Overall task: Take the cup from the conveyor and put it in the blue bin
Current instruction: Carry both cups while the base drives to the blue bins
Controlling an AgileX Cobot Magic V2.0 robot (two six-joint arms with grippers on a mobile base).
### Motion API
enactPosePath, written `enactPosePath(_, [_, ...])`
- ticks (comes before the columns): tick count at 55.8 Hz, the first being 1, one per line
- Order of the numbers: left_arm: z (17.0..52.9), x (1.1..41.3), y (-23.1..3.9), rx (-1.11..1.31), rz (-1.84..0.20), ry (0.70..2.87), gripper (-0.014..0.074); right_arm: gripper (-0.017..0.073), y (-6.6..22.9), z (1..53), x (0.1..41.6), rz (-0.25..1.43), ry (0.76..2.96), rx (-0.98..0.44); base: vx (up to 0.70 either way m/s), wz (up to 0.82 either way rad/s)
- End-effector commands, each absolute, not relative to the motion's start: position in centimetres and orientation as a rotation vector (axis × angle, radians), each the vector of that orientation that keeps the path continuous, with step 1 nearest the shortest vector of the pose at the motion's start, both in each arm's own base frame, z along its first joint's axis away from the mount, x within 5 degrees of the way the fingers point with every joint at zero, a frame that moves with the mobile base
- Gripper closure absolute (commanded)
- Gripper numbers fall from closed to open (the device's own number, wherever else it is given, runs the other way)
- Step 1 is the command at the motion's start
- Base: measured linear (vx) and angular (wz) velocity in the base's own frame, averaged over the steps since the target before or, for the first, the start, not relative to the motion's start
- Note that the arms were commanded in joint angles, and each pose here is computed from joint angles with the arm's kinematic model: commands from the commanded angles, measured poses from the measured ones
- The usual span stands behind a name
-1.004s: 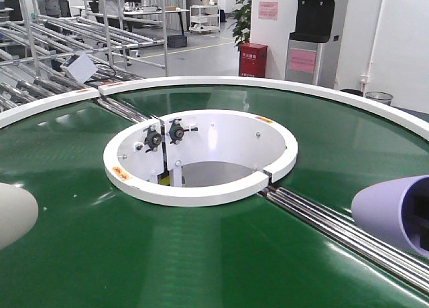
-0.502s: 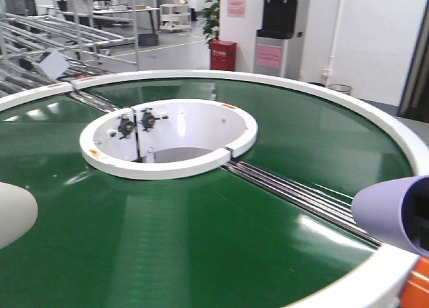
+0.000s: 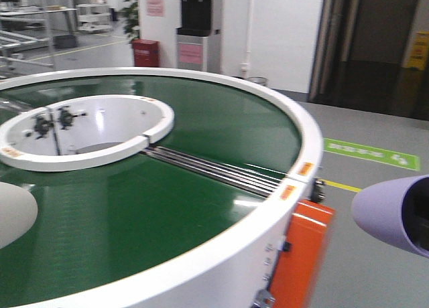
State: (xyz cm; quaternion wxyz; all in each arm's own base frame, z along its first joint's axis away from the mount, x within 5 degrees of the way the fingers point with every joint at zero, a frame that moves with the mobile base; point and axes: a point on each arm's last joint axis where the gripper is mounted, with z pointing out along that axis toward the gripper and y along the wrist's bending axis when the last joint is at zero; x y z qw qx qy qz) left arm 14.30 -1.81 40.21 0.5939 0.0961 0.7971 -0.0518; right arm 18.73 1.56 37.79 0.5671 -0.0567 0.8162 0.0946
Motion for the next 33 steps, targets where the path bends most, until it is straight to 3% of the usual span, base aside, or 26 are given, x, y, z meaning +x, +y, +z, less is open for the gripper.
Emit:
enactPosePath(1, [41.70, 14.28, -1.80, 0.190, -0.128, 1.752, 0.0597, 0.0569, 1.26, 39.56, 18.67, 0.199, 1.813, -0.098, -0.17, -0.52])
enactPosePath(33, [41.70, 14.28, -1.80, 0.190, -0.128, 1.752, 0.0597, 0.0569, 1.26, 39.54, 18.70, 0.199, 1.814, -0.098, -0.12, -0.64])
